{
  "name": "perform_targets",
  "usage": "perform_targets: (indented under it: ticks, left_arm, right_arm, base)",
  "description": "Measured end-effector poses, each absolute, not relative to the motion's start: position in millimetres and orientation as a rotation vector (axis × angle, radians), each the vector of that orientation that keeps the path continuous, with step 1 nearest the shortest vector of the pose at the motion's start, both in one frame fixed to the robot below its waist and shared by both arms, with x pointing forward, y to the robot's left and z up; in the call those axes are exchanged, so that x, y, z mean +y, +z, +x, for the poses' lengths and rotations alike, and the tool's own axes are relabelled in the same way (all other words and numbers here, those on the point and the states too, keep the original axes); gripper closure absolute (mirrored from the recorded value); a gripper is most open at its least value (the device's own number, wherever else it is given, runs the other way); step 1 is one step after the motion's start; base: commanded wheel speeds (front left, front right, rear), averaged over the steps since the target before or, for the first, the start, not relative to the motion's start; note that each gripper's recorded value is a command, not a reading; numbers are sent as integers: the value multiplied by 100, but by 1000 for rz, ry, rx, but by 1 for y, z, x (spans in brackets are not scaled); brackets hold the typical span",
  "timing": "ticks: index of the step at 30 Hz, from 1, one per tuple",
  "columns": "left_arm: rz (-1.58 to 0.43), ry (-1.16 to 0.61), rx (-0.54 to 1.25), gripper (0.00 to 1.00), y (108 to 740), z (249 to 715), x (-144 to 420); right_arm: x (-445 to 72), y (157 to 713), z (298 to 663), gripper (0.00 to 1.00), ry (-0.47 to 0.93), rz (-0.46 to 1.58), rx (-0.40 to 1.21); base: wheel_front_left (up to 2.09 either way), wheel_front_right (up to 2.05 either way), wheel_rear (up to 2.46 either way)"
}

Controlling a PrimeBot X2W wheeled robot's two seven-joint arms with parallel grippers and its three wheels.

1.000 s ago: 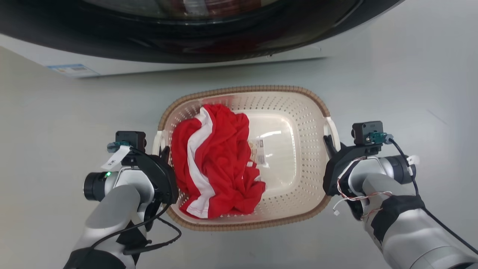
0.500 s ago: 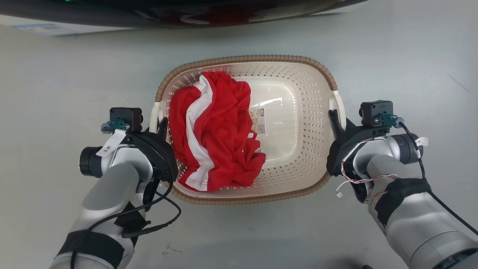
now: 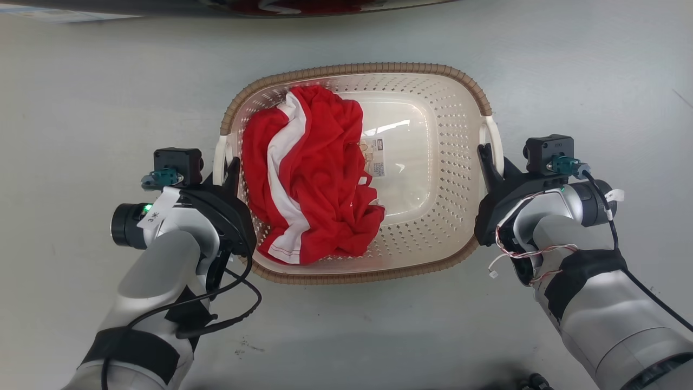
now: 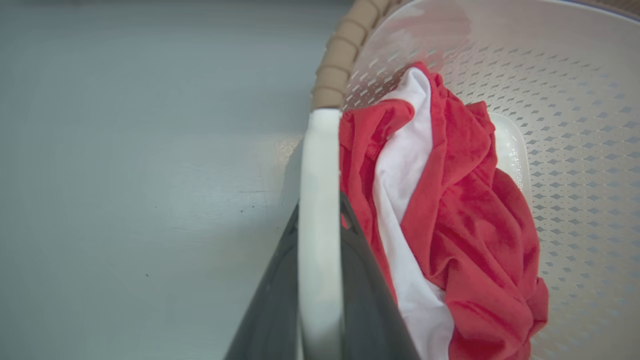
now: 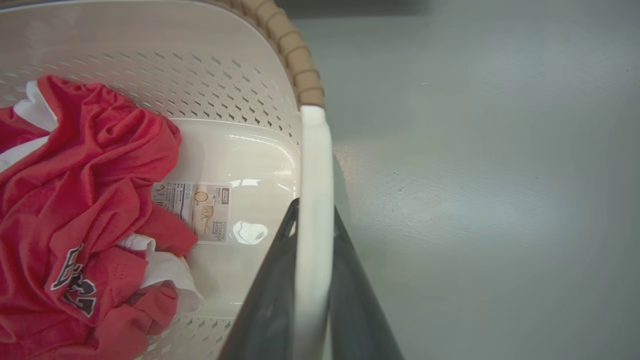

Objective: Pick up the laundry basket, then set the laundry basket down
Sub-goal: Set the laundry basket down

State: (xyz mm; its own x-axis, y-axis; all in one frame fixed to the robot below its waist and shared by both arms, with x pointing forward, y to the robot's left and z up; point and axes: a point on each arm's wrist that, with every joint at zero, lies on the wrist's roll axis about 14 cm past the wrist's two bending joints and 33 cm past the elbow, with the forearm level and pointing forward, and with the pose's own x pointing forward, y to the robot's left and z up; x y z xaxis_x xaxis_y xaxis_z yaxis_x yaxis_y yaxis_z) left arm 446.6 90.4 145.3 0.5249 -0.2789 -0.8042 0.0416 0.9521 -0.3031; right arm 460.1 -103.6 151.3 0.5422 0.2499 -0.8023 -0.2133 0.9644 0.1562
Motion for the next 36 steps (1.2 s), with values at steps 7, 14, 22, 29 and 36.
perform_targets:
  ticks: [7, 14, 22, 29, 36]
  left_arm:
    - [-251, -198, 1004, 100, 144, 446, 91]
    - [-238, -207, 1001, 100, 144, 448, 90]
    - [-230, -207, 968, 0, 150, 457, 93]
    - [-230, -211, 943, 0, 158, 463, 93]
    - [-225, -214, 922, 0, 169, 464, 93]
  right_arm:
    - [-103, 150, 460, 100, 286, 36, 954]
    - [-102, 151, 460, 100, 299, 36, 952]
    - [-99, 153, 462, 0, 330, 27, 945]
    - [-96, 162, 466, 0, 346, 29, 920]
    - [-97, 177, 473, 0, 345, 26, 882]
  base:
    - [0, 0, 0]
    - [0, 0, 0]
    - [0, 0, 0]
    - [0, 0, 0]
    - [0, 0, 0]
